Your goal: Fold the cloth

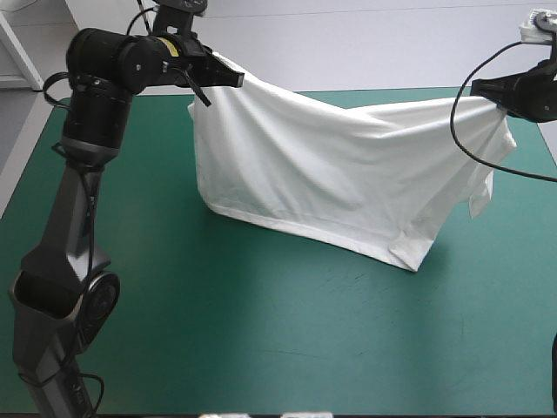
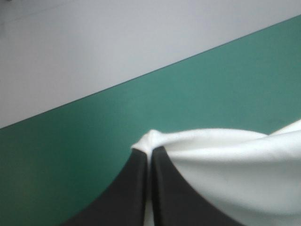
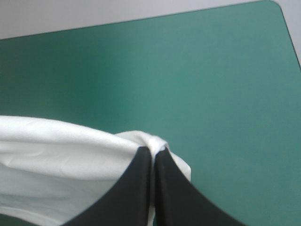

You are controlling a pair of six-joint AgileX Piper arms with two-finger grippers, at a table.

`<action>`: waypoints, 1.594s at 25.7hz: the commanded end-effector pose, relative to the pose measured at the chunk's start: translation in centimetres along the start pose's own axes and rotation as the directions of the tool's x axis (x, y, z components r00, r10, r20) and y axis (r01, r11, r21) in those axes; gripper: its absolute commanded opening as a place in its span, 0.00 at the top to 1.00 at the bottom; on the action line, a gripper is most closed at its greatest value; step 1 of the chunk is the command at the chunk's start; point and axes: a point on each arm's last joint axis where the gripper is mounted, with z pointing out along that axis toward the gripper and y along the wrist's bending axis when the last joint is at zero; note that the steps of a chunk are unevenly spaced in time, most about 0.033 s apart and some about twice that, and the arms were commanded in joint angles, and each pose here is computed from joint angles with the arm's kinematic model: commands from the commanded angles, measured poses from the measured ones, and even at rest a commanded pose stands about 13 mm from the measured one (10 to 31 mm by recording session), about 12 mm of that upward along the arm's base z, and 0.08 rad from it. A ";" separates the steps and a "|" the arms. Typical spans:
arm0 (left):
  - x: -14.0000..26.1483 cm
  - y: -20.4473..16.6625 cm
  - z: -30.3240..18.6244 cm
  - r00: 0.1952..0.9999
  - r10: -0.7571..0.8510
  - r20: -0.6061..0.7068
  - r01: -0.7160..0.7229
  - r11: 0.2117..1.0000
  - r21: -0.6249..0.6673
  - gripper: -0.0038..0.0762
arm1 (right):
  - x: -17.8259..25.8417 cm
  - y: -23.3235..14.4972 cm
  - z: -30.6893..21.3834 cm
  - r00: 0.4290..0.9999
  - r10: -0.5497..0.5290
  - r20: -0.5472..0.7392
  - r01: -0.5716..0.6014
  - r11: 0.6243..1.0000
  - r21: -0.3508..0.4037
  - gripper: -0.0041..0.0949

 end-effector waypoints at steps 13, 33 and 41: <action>-3.5 2.4 -4.2 0.929 0.180 0.323 -0.079 0.950 -0.302 0.96 | -4.2 1.5 -0.4 0.921 -0.001 0.390 0.063 0.987 -0.146 0.98; -1.2 2.1 7.0 0.974 0.078 0.215 -0.021 0.966 -0.256 0.96 | -4.3 1.1 9.4 0.996 -0.083 0.034 0.088 0.979 -0.183 0.98; 3.1 0.6 12.2 0.993 -0.058 -0.101 0.048 0.994 -0.103 0.96 | -0.1 0.0 14.2 0.974 -0.037 -0.222 -0.005 0.982 -0.189 0.98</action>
